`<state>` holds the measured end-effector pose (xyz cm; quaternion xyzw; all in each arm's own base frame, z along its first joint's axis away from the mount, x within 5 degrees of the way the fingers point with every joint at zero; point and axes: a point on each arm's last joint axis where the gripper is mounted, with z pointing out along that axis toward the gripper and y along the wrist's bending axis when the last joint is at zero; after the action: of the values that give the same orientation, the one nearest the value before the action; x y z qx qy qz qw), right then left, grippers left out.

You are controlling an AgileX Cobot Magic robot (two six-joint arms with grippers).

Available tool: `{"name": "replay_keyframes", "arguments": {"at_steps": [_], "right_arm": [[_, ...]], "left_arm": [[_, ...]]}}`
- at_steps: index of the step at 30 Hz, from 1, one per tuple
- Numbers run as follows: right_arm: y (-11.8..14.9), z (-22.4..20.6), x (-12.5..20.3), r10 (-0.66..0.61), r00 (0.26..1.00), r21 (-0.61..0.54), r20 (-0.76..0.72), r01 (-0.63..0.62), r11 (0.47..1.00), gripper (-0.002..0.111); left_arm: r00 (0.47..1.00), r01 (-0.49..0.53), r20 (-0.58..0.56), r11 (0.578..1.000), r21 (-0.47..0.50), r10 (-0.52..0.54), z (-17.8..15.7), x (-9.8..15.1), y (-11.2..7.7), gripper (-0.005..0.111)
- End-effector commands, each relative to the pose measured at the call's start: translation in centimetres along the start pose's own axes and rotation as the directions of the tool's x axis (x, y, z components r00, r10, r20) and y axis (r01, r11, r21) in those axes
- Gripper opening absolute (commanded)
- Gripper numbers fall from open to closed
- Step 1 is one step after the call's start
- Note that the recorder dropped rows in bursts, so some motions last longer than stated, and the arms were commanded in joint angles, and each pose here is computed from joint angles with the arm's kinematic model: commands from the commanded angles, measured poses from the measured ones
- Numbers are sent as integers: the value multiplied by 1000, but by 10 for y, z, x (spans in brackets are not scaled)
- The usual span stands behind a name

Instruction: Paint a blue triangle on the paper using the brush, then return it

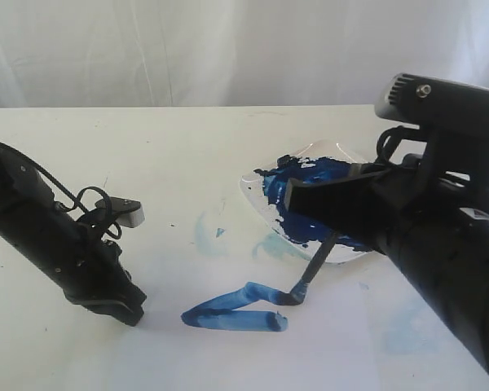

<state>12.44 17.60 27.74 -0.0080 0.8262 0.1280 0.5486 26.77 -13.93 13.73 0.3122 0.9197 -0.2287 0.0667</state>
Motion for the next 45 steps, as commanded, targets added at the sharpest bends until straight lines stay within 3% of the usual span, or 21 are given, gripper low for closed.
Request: {"name": "replay_keyframes", "arguments": {"at_steps": [1, 18, 25, 38, 45], "right_arm": [[-4, -2, -2, -31, 999, 13, 8, 31, 999, 0], [-9, -7, -9, -30, 999, 16, 30, 29, 999, 0], [-20, -8, 0, -35, 999, 22, 18, 35, 999, 0], [-37, -23, -16, 15, 998, 4, 69, -15, 1000, 0], [-27, -24, -13, -11, 1000, -111, 25, 13, 994, 0]], "left_arm": [[1000, 10, -16, 1000, 21, -10, 3, 3, -2, 0], [1000, 10, -16, 1000, 21, -10, 3, 3, -2, 0], [1000, 10, -16, 1000, 21, -10, 3, 3, -2, 0], [1000, 10, -16, 1000, 21, -10, 3, 3, -2, 0], [1000, 10, -16, 1000, 21, -10, 3, 3, -2, 0]]}}
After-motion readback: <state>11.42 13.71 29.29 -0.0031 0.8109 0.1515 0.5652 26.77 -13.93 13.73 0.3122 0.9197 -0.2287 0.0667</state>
